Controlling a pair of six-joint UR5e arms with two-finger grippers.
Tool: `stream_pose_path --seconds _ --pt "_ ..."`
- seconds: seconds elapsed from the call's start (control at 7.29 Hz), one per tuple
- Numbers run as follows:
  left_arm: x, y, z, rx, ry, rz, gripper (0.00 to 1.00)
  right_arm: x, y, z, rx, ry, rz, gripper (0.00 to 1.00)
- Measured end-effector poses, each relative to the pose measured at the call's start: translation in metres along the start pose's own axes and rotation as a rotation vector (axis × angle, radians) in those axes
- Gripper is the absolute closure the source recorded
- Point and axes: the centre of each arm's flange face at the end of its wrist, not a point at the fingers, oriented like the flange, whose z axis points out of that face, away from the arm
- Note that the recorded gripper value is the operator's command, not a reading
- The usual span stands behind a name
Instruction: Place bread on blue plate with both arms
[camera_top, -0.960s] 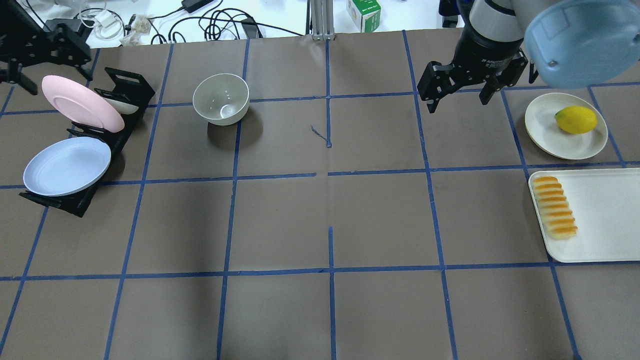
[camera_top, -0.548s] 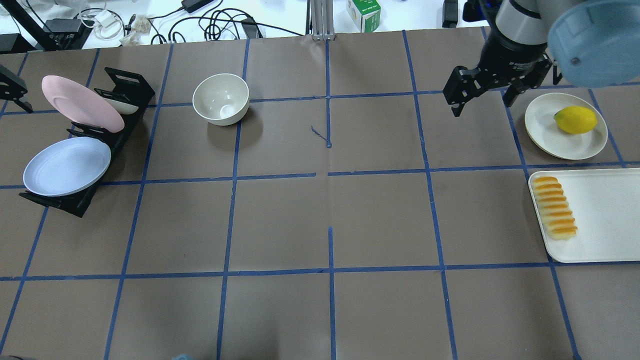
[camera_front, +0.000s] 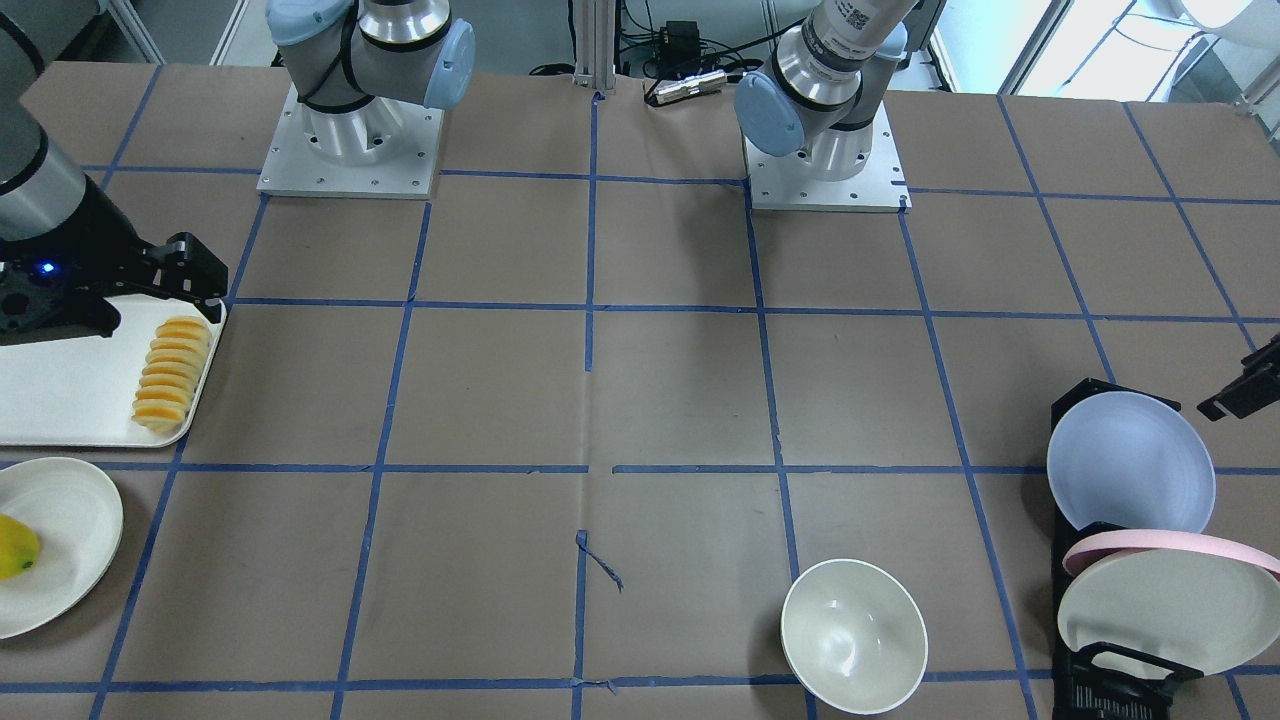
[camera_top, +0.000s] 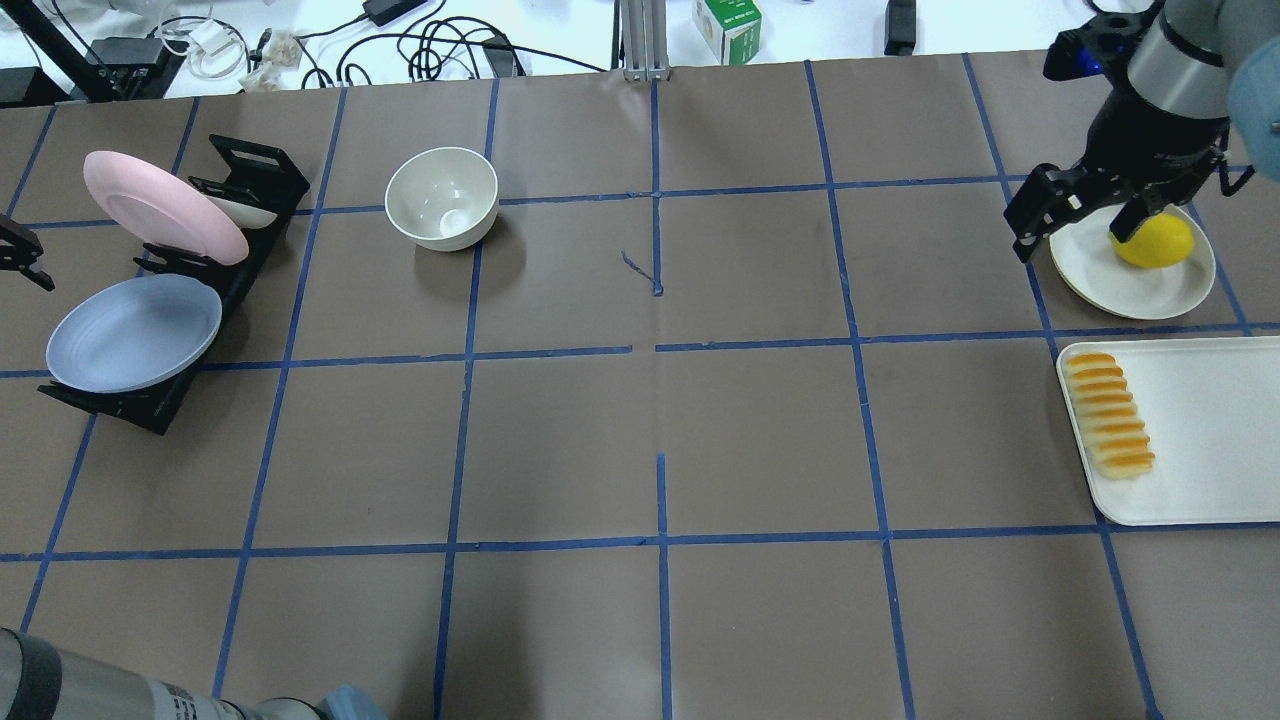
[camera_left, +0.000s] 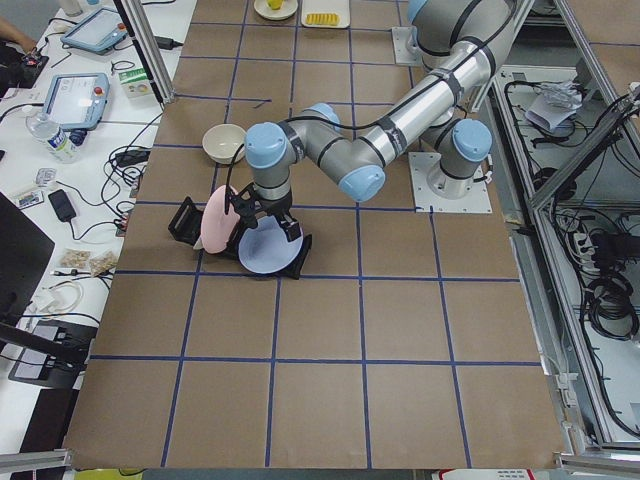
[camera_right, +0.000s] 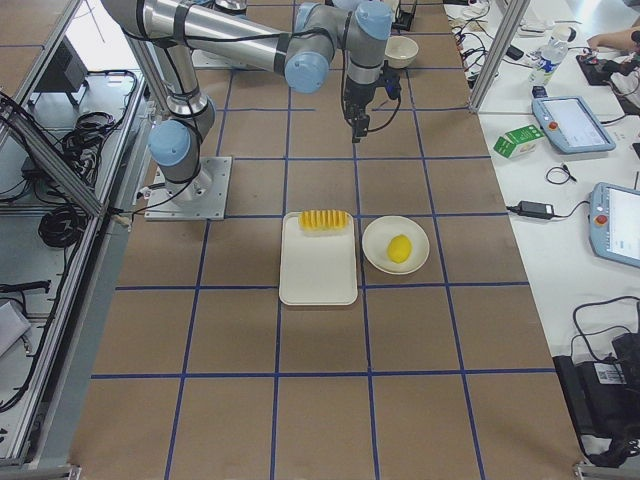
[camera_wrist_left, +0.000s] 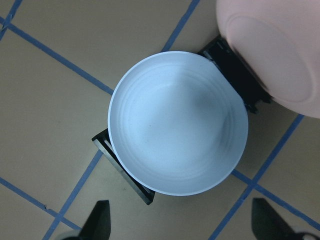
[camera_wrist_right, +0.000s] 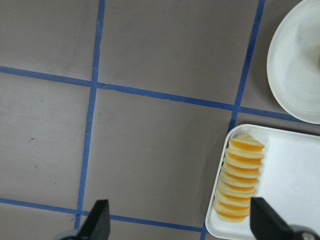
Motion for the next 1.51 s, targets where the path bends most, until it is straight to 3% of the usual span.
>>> stream_pose_path --seconds 0.27,0.55,1.1,1.37,1.51 --pt "-0.032 -0.024 0.048 -0.004 0.007 -0.001 0.03 0.022 0.011 0.018 -0.012 -0.014 -0.004 0.0" --pt "-0.041 -0.032 0.078 -0.036 0.016 -0.005 0.15 0.03 0.017 0.032 0.012 0.005 -0.036 0.0" --pt "-0.047 -0.035 0.103 -0.074 0.023 -0.007 0.69 0.047 0.035 0.065 0.043 0.021 -0.02 0.0" --pt "-0.048 -0.034 0.104 -0.08 0.026 -0.005 0.84 0.053 0.047 0.09 0.029 0.0 0.005 0.0" --pt "-0.048 -0.034 0.103 -0.081 0.025 -0.005 0.96 0.055 0.05 0.097 0.035 0.009 0.012 0.0"
